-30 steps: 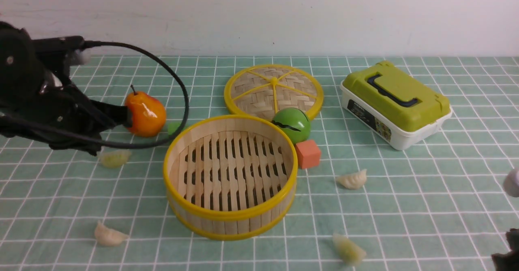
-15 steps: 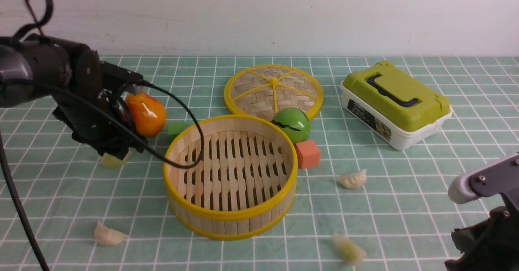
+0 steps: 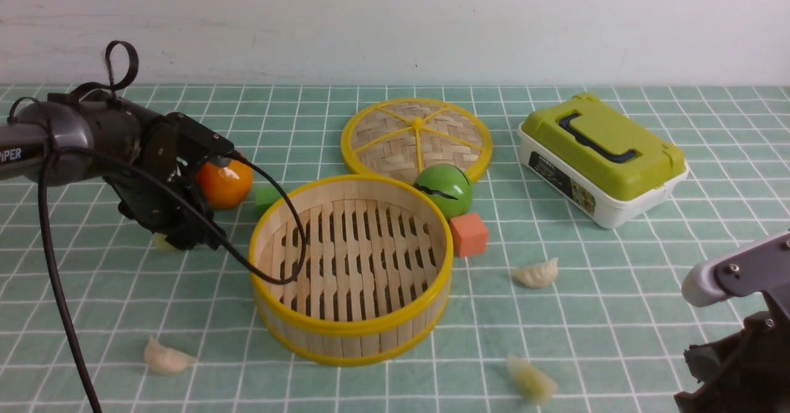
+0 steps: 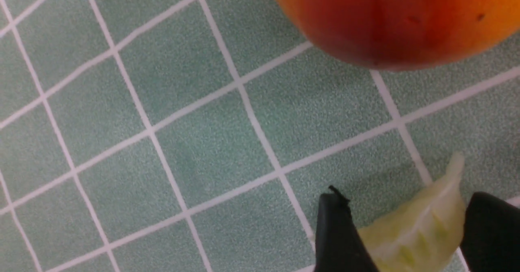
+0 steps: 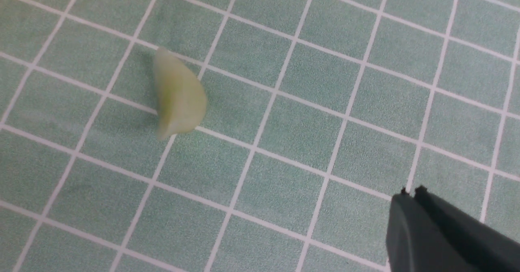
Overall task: Put the dumplings into the steamer on the table with the blue tablecloth.
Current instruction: 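Reach for and grasp a dumpling on the table with the left gripper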
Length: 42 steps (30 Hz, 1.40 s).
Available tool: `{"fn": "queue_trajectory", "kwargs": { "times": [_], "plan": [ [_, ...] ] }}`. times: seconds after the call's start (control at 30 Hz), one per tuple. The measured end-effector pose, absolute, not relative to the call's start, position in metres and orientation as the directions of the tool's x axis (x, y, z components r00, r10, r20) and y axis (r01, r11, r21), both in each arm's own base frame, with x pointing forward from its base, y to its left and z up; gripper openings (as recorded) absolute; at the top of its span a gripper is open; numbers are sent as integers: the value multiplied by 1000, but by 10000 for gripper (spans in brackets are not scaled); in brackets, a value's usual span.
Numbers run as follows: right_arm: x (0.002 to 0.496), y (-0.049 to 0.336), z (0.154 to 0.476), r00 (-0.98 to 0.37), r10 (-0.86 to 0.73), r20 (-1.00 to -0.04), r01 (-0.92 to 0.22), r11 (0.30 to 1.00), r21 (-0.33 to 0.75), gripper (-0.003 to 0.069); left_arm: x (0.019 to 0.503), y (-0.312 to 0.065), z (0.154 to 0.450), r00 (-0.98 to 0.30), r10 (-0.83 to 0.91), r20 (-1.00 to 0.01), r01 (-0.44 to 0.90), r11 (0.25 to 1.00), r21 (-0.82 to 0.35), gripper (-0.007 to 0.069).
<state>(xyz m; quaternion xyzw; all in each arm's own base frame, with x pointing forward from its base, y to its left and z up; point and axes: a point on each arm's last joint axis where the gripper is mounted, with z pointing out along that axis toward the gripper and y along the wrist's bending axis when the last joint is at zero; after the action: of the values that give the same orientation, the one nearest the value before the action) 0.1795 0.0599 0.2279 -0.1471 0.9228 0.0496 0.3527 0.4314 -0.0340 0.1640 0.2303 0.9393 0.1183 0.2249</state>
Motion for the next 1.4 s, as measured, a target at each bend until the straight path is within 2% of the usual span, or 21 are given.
{"fn": "queue_trajectory", "kwargs": {
  "times": [0.23, 0.3, 0.33, 0.37, 0.4, 0.43, 0.5, 0.6, 0.8, 0.9, 1.0, 1.13, 1.27, 1.33, 1.4],
  "plan": [
    [180, 61, 228, -705, -237, -669, -309, 951, -11, 3, 429, -33, 170, -846, 365, -389, 270, 922, 278, 361],
    [180, 61, 228, -704, -237, -669, -309, 951, -11, 4, 425, -32, 175, -869, 306, -390, 217, 942, 255, 334],
    [180, 61, 228, -704, -237, -670, -309, 951, -11, 5, 423, -32, 180, -879, 269, -394, 184, 953, 240, 282],
    [180, 61, 228, -703, -236, -671, -309, 951, -11, 5, 420, -31, 186, -886, 232, -402, 150, 963, 226, 165],
    [180, 61, 228, -702, -236, -672, -309, 951, -11, 6, 419, -31, 189, -887, 218, -407, 137, 966, 219, 127],
    [180, 61, 229, -702, -232, -673, -308, 951, -7, 6, 415, -31, 202, -887, 155, -436, 80, 979, 185, 8],
    [180, 61, 229, -703, -225, -674, -305, 952, 0, 6, 412, -32, 213, -879, 104, -464, 36, 988, 153, -14],
    [180, 62, 229, -706, -211, -676, -298, 954, 14, 6, 410, -32, 224, -868, 56, -493, -5, 993, 122, -14],
    [180, 62, 229, -708, -202, -677, -294, 956, 23, 8, 411, -32, 220, -869, -24, -495, -77, 993, 87, 5],
    [180, 62, 229, -708, -202, -677, -294, 956, 23, 8, 414, -31, 214, -865, -35, -501, -92, 992, 91, 95],
    [180, 62, 229, -708, -202, -677, -294, 956, 23, 10, 418, -29, 209, -852, -40, -522, -112, 988, 107, 231],
    [180, 62, 229, -707, -201, -678, -294, 956, 23, 13, 424, -25, 198, -839, -81, -538, -174, 977, 125, 338],
    [180, 62, 229, -708, -197, -678, -292, 956, 27, 18, 429, -22, 179, -845, -94, -527, -210, 963, 166, 353],
    [180, 62, 229, -709, -194, -678, -291, 956, 30, 20, 430, -21, 172, -850, -93, -519, -215, 960, 179, 338],
    [180, 63, 229, -710, -191, -678, -289, 957, 33, 22, 431, -21, 164, -857, -96, -507, -216, 959, 184, 282]
  ]
}}
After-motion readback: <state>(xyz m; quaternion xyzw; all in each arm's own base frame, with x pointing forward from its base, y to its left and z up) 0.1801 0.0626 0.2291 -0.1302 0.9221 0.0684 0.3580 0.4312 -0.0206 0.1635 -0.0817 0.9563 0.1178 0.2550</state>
